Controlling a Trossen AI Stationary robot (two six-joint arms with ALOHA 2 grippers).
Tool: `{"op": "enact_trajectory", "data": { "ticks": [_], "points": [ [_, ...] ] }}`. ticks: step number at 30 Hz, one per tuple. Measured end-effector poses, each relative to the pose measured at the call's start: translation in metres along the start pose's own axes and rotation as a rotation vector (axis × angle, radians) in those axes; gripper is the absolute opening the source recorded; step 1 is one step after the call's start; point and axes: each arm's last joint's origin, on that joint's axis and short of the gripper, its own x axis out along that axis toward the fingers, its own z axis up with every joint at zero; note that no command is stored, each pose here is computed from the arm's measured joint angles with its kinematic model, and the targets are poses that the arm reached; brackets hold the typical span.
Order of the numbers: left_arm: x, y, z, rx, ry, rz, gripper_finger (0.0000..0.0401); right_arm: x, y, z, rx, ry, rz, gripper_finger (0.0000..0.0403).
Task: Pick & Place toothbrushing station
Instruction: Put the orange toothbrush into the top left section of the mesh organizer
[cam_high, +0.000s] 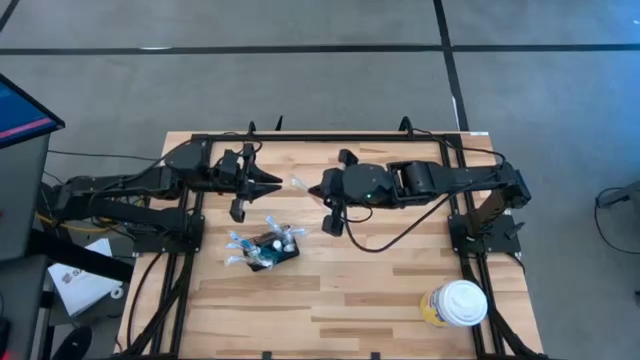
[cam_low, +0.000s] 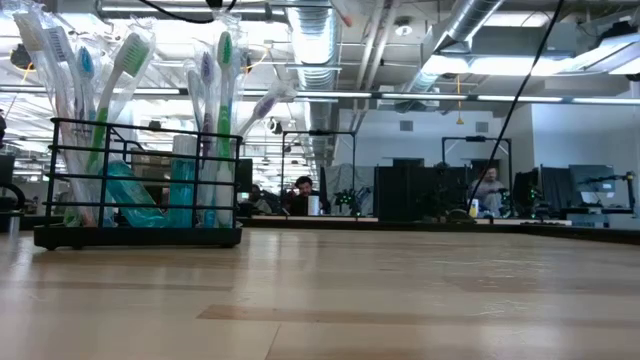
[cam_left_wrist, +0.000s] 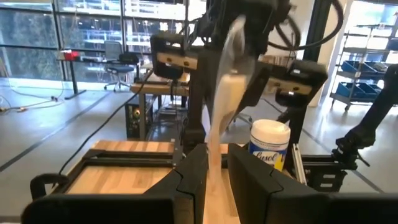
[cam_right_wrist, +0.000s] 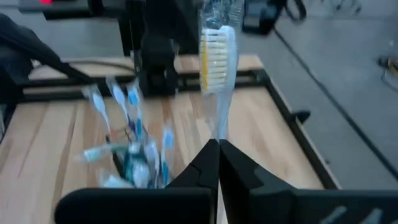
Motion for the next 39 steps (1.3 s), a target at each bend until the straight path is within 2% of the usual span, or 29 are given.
{"op": "enact_trajectory", "data": {
  "ticks": [2,9,21,32,39],
  "points": [
    [0.005,0.001,-0.003,0.013,0.008,-0.003,0.0061,0.0,0.0,0.002,-0.013,-0.017,0.002,0.0],
    [0.023,0.001,-0.008,0.041,-0.022,-0.118,0.0061,0.0,0.001,0.005,-0.032,-0.053,0.006,0.0],
    [0.038,0.002,-0.012,0.071,-0.064,-0.167,0.0061,0.0,0.001,0.006,-0.029,-0.058,0.008,0.0],
    [0.037,0.002,-0.009,0.077,-0.084,-0.158,0.0111,0.0,0.001,0.006,-0.026,-0.063,0.009,0.0],
    [0.037,0.002,-0.009,0.077,-0.083,-0.153,0.0124,-0.003,0.008,0.007,-0.037,-0.075,0.025,0.0]
  ]
}}
